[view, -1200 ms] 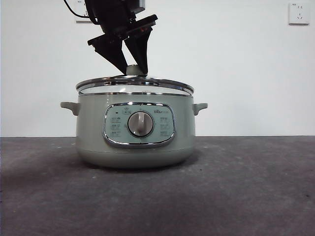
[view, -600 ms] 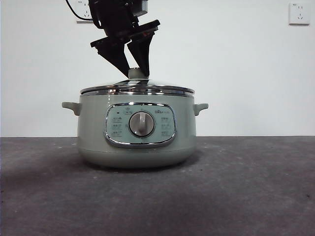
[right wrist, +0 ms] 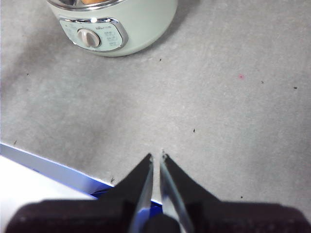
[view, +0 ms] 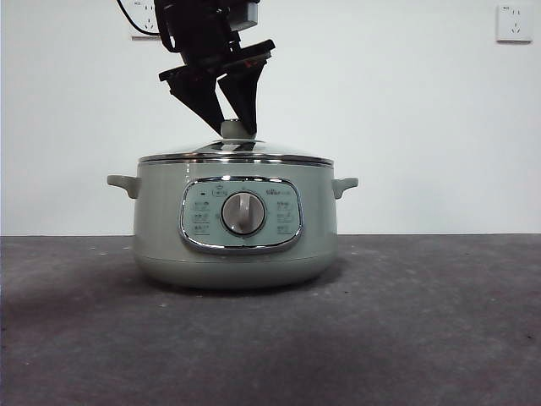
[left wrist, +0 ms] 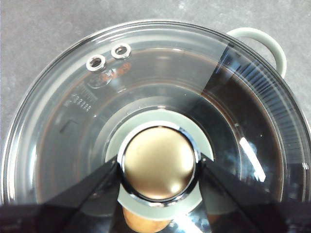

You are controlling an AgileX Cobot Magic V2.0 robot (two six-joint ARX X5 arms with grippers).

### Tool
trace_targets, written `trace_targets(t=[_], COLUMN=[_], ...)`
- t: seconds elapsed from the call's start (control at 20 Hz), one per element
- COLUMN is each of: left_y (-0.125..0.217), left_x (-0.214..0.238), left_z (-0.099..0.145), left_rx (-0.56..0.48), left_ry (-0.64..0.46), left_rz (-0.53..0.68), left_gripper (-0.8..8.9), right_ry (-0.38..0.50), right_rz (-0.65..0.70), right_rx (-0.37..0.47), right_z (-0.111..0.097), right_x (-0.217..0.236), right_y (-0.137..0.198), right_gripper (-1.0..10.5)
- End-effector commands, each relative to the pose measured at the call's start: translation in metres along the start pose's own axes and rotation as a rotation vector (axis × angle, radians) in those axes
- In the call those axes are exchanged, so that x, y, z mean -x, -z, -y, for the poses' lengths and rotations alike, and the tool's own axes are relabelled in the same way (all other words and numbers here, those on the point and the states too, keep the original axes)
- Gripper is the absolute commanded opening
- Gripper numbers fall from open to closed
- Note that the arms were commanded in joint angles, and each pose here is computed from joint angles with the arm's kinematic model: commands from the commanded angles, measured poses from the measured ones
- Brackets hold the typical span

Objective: Pick up the potato,open the lid,put the potato in the pot,close the lid

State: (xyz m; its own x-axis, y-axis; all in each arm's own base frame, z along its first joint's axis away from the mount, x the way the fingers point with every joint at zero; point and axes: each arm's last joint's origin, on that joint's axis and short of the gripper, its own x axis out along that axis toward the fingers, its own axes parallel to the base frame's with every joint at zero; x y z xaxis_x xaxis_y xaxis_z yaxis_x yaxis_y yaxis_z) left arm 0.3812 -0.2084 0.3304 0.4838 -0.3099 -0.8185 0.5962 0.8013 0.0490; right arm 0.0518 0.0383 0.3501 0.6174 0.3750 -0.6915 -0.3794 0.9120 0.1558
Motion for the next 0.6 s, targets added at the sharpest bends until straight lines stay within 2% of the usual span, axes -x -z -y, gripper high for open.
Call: trace_targets(t=[0.05, 0.15, 0.2, 0.4, 0.6], left_y=[0.008, 0.007, 0.006, 0.002, 0.011], left_x=[-0.030, -0.025, -0.022, 0.018, 0.089], left_z=[0.003, 0.003, 0.003, 0.003, 0.008], left_rx=[0.012, 0.031, 0.031, 0.034, 0.060], left_ry=[0.031, 0.030, 0.028, 0.018, 0.013], left_rz=[-0.074, -0.065, -0.058, 0.024, 0.077], left_gripper=[2.72, 6.52, 6.96, 6.92, 6.60], right_ry=[0.001, 0.001, 0.000, 0.004, 0.010], right_rz=[-0.002, -0.002, -0.003, -0.009, -0.007], right_rx=[-0.001, -0.001, -0.001, 0.000, -0.002], right_z=[0.000, 0.000, 0.000, 0.000, 0.000], right_x=[-0.002, -0.002, -0.002, -0.002, -0.002], right_y=[0.001, 0.001, 0.001, 0.002, 0.001], right_gripper=[0.3, 0.3, 0.3, 0.3, 0.3])
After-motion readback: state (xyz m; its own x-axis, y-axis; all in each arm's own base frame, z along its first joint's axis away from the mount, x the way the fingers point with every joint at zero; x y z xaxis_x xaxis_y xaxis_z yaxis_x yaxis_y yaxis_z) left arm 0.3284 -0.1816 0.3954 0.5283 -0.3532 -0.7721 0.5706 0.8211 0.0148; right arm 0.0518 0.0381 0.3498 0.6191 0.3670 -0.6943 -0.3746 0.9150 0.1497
